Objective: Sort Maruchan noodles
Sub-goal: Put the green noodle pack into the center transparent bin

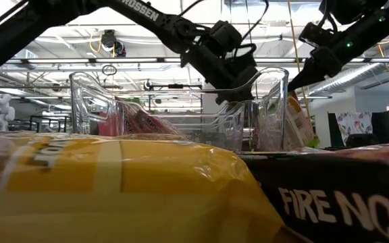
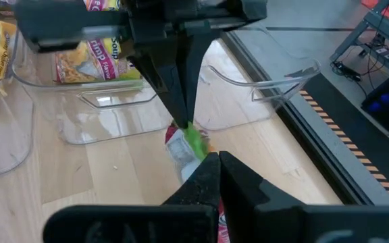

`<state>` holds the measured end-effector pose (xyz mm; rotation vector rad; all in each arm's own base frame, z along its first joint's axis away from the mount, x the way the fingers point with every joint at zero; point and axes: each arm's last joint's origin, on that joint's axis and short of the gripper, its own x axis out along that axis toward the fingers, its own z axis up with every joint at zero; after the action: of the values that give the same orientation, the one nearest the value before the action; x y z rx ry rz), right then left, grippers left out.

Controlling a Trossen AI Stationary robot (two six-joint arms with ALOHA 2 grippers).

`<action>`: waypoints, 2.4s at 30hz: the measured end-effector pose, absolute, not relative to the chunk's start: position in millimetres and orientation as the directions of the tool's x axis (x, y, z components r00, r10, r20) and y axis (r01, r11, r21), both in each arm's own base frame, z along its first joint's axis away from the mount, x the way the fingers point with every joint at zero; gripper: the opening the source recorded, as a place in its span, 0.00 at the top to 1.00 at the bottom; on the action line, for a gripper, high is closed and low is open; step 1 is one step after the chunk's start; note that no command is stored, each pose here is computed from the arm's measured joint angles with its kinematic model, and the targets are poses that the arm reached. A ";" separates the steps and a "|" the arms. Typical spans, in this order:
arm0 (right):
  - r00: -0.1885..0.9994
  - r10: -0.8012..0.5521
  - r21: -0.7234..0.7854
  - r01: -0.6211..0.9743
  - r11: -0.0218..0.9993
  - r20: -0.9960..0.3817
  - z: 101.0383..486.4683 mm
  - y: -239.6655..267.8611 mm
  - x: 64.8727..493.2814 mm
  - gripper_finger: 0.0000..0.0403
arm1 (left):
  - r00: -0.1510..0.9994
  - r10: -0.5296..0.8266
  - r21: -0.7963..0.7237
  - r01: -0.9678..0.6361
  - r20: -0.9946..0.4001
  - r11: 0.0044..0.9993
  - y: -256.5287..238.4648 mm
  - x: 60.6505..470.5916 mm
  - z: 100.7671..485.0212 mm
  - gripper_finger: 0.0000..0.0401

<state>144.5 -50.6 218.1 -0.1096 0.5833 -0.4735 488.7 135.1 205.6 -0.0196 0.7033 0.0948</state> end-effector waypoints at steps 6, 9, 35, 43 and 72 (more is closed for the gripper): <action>0.754 -0.467 -0.232 0.405 0.884 -0.462 223.8 -49.8 141.8 1.00 | 0.760 0.081 0.017 -0.092 -0.645 0.996 135.5 489.2 223.2 1.00; 0.767 -0.471 -0.228 0.412 0.882 -0.435 227.3 -49.3 139.9 1.00 | 0.778 0.084 0.023 -0.089 -0.623 0.996 134.7 491.5 233.4 1.00; 0.827 -0.459 -0.272 0.383 0.883 -0.324 277.5 -50.9 148.2 1.00 | 0.733 0.046 0.023 -0.042 -0.679 0.999 116.6 482.3 313.0 1.00; 0.853 -0.420 -0.256 0.351 0.901 -0.310 279.4 -50.6 152.2 1.00 | 0.731 0.030 0.036 -0.008 -0.681 0.999 105.7 480.7 325.1 1.00; 0.923 -0.253 -0.234 0.188 0.954 -0.290 294.7 -56.0 192.6 1.00 | 0.705 0.072 0.053 -0.049 -0.706 0.997 87.7 420.4 396.6 1.00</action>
<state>192.6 -56.0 294.7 -0.2047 0.3231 -0.2280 420.4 87.7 396.6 0.0314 0.7861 0.0673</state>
